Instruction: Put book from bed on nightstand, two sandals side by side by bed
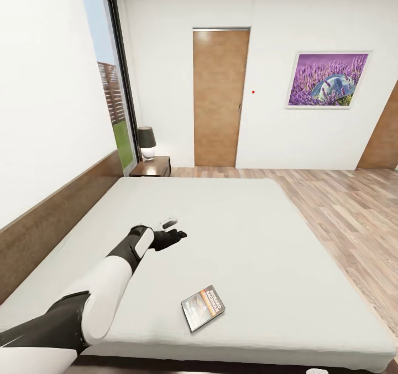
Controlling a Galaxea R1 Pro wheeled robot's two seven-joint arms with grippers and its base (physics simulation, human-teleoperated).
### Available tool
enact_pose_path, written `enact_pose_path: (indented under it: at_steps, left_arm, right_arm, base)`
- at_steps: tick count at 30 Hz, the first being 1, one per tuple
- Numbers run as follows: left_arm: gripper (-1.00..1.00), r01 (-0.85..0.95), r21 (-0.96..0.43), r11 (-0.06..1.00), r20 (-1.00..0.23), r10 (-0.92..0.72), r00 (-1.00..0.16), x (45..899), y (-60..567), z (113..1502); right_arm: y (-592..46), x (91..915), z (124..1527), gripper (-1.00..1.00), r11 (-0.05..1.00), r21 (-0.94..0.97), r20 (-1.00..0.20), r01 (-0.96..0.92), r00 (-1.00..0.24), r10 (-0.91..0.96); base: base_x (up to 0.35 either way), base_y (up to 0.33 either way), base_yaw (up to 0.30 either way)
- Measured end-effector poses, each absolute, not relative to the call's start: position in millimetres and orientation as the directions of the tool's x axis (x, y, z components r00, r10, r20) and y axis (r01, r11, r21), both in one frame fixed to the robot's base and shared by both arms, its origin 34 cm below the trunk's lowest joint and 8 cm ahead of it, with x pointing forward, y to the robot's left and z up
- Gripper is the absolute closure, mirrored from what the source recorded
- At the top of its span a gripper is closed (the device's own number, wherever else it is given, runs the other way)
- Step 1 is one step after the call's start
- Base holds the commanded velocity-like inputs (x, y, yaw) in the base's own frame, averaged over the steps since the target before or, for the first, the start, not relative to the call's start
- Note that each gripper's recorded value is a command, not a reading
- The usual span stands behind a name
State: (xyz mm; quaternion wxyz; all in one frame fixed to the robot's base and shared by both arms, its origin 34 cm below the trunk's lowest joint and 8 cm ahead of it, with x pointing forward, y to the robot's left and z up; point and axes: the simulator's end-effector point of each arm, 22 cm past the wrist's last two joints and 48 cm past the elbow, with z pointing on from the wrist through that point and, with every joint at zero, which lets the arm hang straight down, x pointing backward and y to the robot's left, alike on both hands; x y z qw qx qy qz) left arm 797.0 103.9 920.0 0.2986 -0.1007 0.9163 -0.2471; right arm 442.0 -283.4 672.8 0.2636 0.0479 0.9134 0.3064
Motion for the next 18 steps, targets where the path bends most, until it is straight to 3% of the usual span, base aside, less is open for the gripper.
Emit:
enact_pose_path:
  at_steps: [18]
  left_arm:
    - [-1.0,-0.045,-0.507,0.861,-0.532,-0.353,-0.77,800.9,106.2,901.2]
  right_arm:
    - [-283.3,438.3,668.7,-1.0,0.807,0.586,-0.441,-0.066,-0.862,0.249]
  base:
    - [0.0,0.0,0.0]
